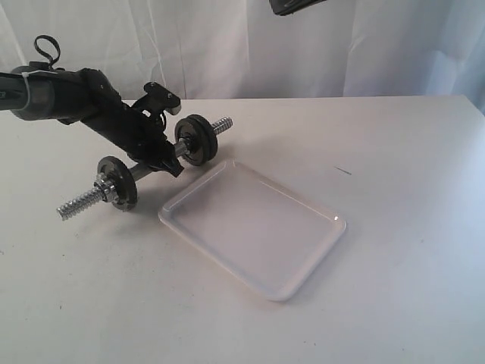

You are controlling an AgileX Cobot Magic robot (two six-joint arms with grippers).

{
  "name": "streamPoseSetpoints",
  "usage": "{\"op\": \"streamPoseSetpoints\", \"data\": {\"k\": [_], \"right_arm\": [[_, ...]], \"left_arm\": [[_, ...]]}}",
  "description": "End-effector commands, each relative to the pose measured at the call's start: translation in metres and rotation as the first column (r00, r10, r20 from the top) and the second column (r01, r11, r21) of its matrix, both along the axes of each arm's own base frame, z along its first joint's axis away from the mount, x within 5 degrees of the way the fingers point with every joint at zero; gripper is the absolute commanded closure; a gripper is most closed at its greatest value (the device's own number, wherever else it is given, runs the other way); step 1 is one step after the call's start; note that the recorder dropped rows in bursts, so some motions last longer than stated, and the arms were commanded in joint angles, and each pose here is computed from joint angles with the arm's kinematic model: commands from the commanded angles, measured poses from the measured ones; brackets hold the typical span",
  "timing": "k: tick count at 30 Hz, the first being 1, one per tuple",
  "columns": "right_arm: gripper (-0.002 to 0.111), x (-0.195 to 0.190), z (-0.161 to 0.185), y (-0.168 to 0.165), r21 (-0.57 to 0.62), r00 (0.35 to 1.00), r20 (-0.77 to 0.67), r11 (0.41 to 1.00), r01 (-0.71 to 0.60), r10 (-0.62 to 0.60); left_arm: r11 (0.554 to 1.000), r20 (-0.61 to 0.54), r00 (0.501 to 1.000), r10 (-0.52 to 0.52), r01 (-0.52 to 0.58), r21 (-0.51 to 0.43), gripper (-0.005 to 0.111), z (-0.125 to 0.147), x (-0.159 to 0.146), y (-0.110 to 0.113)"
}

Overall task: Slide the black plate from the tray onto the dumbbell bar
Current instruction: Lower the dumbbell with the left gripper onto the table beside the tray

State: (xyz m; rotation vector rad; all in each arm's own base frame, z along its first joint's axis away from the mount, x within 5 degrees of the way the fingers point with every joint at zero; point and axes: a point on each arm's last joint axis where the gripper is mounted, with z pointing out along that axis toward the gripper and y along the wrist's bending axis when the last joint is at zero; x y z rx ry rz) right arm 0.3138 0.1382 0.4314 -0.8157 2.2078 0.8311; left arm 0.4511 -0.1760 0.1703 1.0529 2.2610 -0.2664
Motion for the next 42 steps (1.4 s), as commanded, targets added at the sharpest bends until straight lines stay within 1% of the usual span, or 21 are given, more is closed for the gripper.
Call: {"op": "streamPoseSetpoints", "data": {"k": [1,8,10,14,16,18,23,31,34,36,39,42], "right_arm": [[0.108,-0.002,0.004,-0.004,0.004,1.000,0.009,1.000,0.015,-0.015],[0.108,-0.002,0.004,-0.004,0.004,1.000,0.009,1.000,0.015,-0.015],[0.108,-0.002,0.004,-0.004,0.004,1.000,0.009,1.000,0.015,-0.015],[0.108,-0.002,0.004,-0.004,0.004,1.000,0.009,1.000,0.015,-0.015],[0.108,-0.002,0.004,-0.004,0.004,1.000,0.009,1.000,0.015,-0.015],[0.108,-0.002,0.004,-0.004,0.004,1.000,0.009,1.000,0.015,-0.015],[0.108,-0.002,0.004,-0.004,0.004,1.000,0.009,1.000,0.015,-0.015],[0.108,-0.002,0.004,-0.004,0.004,1.000,0.009,1.000,0.015,-0.015],[0.108,-0.002,0.004,-0.004,0.004,1.000,0.009,1.000,0.015,-0.015],[0.108,-0.002,0.004,-0.004,0.004,1.000,0.009,1.000,0.015,-0.015],[0.108,-0.002,0.004,-0.004,0.004,1.000,0.009,1.000,0.015,-0.015],[0.108,-0.002,0.004,-0.004,0.005,1.000,0.006,1.000,0.017,-0.017]], "left_arm": [[0.990,0.106,0.991,0.079,-0.065,-0.129,0.107,0.045,0.005,-0.004],[0.989,0.091,0.993,0.074,-0.062,-0.132,0.105,0.045,0.004,-0.005],[0.989,0.088,0.993,0.074,-0.061,-0.134,0.099,0.045,0.003,-0.005],[0.988,0.085,0.994,0.075,-0.063,-0.139,0.080,0.045,0.003,-0.005],[0.988,0.082,0.994,0.075,-0.063,-0.140,0.073,0.045,0.003,-0.005],[0.988,0.076,0.994,0.077,-0.065,-0.142,0.069,0.044,0.003,-0.005],[0.986,0.063,0.994,0.087,-0.077,-0.151,0.069,0.044,0.003,-0.005],[0.987,0.038,0.997,0.070,-0.064,-0.147,0.069,0.043,0.000,-0.006],[0.987,0.044,0.997,0.065,-0.058,-0.151,0.069,0.050,-0.002,-0.006],[0.985,0.043,0.996,0.072,-0.064,-0.159,0.065,0.053,-0.003,-0.006],[0.983,0.005,0.997,0.073,-0.071,-0.166,0.058,0.052,-0.005,-0.006],[0.983,-0.013,0.997,0.074,-0.075,-0.169,0.058,0.051,-0.006,-0.007]]}}
